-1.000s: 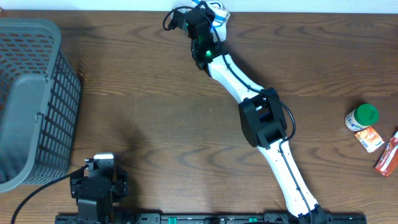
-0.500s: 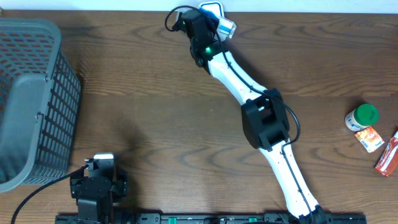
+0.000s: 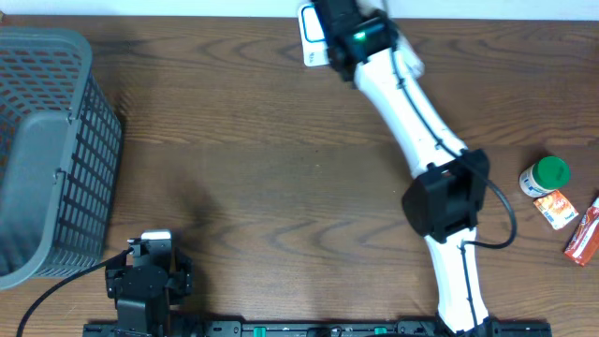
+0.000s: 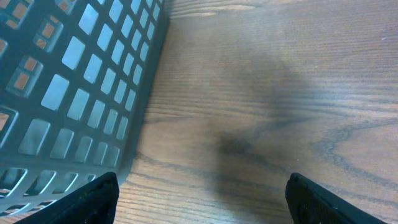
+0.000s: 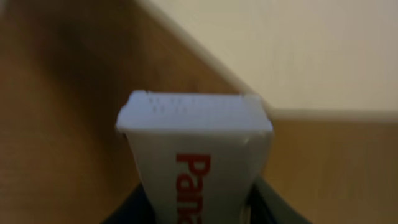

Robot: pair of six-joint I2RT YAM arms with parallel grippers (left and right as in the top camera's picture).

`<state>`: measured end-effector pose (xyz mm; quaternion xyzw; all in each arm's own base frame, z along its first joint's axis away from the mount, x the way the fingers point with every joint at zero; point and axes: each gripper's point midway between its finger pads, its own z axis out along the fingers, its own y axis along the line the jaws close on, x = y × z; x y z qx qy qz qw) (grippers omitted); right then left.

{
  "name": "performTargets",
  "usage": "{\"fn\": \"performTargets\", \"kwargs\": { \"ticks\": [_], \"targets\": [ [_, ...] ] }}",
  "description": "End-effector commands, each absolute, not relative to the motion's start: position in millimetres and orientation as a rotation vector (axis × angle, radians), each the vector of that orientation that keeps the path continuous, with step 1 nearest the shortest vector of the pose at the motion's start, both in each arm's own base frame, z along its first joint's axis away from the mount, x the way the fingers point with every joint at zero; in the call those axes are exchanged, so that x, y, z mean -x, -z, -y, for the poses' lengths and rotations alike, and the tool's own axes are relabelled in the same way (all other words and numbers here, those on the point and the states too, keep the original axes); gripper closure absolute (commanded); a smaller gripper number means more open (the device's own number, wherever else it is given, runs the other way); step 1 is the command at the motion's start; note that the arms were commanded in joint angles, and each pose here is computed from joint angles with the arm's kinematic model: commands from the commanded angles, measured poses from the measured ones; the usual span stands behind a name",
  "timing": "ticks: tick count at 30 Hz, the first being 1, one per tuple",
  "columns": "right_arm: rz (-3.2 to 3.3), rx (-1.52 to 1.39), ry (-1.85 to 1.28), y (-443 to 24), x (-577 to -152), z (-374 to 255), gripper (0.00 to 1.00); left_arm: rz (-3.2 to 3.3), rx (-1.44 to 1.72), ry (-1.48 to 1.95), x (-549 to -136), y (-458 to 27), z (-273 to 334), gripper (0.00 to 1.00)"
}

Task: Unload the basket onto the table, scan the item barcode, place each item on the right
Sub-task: 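Carry the Panadol box to the right table edge and release it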

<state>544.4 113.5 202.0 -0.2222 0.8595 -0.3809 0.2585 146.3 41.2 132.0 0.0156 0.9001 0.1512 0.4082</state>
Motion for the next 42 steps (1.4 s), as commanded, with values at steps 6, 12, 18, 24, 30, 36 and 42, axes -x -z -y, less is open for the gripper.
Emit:
{"fn": "performTargets", "kwargs": {
  "ticks": [6,12,18,24,30,36,42],
  "targets": [
    [-2.809,-0.016,0.790,-148.9,-488.0,8.5,0.91,-2.260,-0.022,-0.379,-145.9,-135.0,-42.1,0.14],
    [-2.915,-0.274,0.732,-131.4,-470.0,83.0,0.89,-2.260,-0.022,-0.379,-145.9,-135.2,-42.1,0.14],
    [-2.947,-0.488,0.549,-106.9,-463.7,129.3,0.89,-2.260,-0.022,-0.379,-145.9,-135.0,-42.1,0.14],
    [-2.921,-0.653,0.414,-76.1,-461.5,162.5,0.84,-2.260,-0.022,-0.379,-145.9,-135.0,-42.1,0.14],
    [-2.954,-0.782,0.429,-40.4,-434.3,193.3,0.83,-2.260,-0.022,-0.379,-145.9,-135.0,-42.1,0.14],
    [-3.017,-0.948,0.450,-11.3,-387.6,225.2,0.26,-2.260,-0.022,-0.379,-145.9,-135.0,-42.1,0.14],
    [-2.906,-0.930,0.211,-57.7,-414.6,212.7,0.01,-2.260,-0.022,-0.379,-145.9,-135.2,-42.1,0.14]
  ]
}}
